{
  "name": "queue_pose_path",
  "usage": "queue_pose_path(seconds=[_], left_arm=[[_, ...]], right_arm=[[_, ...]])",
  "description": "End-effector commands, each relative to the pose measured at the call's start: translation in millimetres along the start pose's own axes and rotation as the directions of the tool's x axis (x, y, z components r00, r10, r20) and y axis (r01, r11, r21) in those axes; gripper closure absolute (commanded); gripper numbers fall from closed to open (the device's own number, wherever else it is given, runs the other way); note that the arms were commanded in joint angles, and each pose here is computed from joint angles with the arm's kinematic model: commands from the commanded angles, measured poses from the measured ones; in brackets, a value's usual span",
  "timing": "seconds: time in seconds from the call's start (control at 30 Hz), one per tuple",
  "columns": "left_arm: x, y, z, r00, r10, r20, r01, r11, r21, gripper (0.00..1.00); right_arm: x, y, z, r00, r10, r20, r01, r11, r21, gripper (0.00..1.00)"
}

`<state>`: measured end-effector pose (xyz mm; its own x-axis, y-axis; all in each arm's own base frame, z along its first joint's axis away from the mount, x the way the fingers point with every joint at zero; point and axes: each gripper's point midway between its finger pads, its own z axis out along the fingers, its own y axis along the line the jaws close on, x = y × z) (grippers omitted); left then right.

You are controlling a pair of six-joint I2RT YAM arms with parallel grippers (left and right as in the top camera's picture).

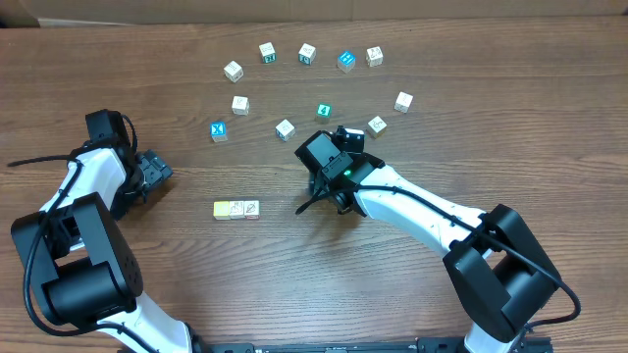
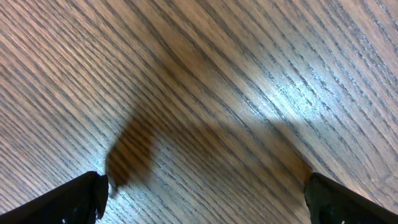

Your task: Form a horizontal line

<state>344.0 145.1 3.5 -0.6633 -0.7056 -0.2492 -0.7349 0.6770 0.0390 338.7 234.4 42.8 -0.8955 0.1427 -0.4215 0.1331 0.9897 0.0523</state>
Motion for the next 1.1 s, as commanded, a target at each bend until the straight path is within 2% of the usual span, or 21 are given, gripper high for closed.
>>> queue_pose_path(seconds=[0.0, 0.2, 0.67, 0.77, 0.83, 0.93, 1.0, 1.07], left_arm=[[6.9, 2.7, 6.6, 1.000, 0.004, -0.024, -0.005, 1.000, -0.019, 0.00], [6.9, 2.7, 6.6, 1.000, 0.004, -0.024, -0.005, 1.000, -0.019, 0.00], [6.9, 2.7, 6.6, 1.000, 0.004, -0.024, -0.005, 1.000, -0.019, 0.00], [6.9, 2.7, 6.6, 1.000, 0.004, -0.024, -0.005, 1.000, -0.019, 0.01], [6.9, 2.7, 6.6, 1.000, 0.004, -0.024, -0.005, 1.000, -0.019, 0.00], [6.9, 2.7, 6.6, 1.000, 0.004, -0.024, -0.005, 1.000, -0.019, 0.01], [6.9, 2.7, 6.6, 1.000, 0.004, -0.024, -0.005, 1.000, -0.019, 0.00], [6.9, 2.7, 6.6, 1.000, 0.004, -0.024, -0.005, 1.000, -0.019, 0.00]], right_arm=[[-5.4, -2.8, -5.0, 1.000, 0.010, 0.022, -0.010, 1.000, 0.001, 0.61], [-5.4, -2.8, -5.0, 1.000, 0.010, 0.022, -0.010, 1.000, 0.001, 0.96], [-5.3, -2.7, -5.0, 1.000, 0.010, 0.021, -0.010, 1.000, 0.001, 0.96], [-5.4, -2.7, -5.0, 1.000, 0.010, 0.022, -0.010, 1.000, 0.001, 0.71], [-5.4, -2.7, -5.0, 1.000, 0.010, 0.022, -0.010, 1.000, 0.001, 0.63], [-5.4, -2.7, -5.0, 1.000, 0.010, 0.022, -0.010, 1.000, 0.001, 0.28], [-5.4, -2.7, -5.0, 1.000, 0.010, 0.022, -0.010, 1.000, 0.001, 0.01], [-5.9, -2.1, -5.0, 1.000, 0.011, 0.024, -0.011, 1.000, -0.001, 0.00]])
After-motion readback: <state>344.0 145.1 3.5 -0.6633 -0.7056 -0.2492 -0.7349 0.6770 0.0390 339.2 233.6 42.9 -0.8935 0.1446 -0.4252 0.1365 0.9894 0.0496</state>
